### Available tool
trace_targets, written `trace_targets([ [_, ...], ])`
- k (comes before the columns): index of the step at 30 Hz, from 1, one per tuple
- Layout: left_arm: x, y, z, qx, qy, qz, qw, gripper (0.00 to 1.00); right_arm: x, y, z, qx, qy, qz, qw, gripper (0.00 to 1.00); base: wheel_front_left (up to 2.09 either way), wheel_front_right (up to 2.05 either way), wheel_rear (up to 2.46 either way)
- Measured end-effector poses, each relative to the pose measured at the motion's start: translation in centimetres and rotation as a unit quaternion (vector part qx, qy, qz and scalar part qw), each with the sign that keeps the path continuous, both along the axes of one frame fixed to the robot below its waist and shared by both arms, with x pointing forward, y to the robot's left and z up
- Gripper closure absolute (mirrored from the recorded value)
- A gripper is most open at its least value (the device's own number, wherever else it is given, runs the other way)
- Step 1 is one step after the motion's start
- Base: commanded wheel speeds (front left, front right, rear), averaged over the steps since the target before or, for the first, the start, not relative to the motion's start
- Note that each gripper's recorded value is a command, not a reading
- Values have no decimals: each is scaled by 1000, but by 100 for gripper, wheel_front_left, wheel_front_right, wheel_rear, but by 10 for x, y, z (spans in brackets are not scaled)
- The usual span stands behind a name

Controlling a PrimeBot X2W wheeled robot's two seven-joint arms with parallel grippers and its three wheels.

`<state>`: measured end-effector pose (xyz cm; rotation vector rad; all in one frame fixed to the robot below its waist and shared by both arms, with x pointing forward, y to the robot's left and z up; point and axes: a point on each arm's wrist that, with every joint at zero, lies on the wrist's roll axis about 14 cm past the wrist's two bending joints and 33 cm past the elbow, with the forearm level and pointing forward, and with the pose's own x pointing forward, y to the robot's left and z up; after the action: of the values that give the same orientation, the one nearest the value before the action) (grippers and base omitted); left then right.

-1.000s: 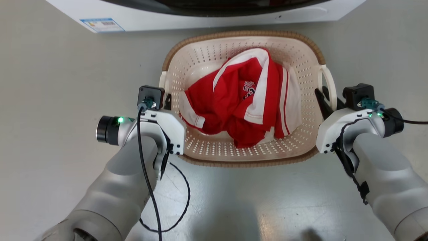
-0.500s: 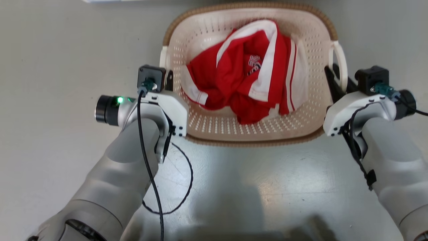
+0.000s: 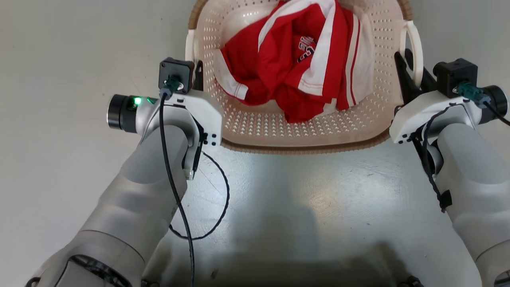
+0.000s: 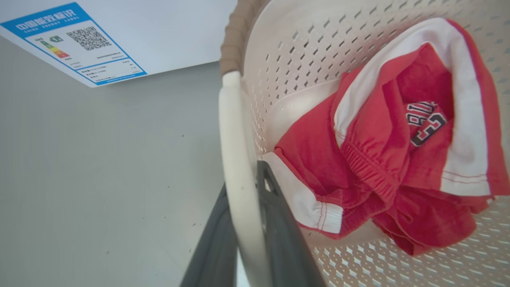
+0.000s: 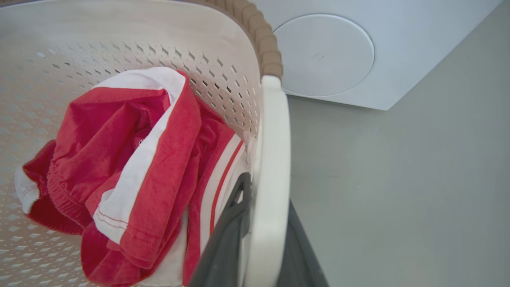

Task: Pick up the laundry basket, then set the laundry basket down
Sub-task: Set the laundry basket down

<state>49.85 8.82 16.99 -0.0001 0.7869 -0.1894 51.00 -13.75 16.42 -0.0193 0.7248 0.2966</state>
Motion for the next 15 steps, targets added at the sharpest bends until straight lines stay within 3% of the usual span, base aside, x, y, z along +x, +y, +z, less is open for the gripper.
trace_targets([
  [15,2,3,-12,13,-1,-4,1000,100,-8,1,-12,5,12,-14,1000,100,0,0,0],
])
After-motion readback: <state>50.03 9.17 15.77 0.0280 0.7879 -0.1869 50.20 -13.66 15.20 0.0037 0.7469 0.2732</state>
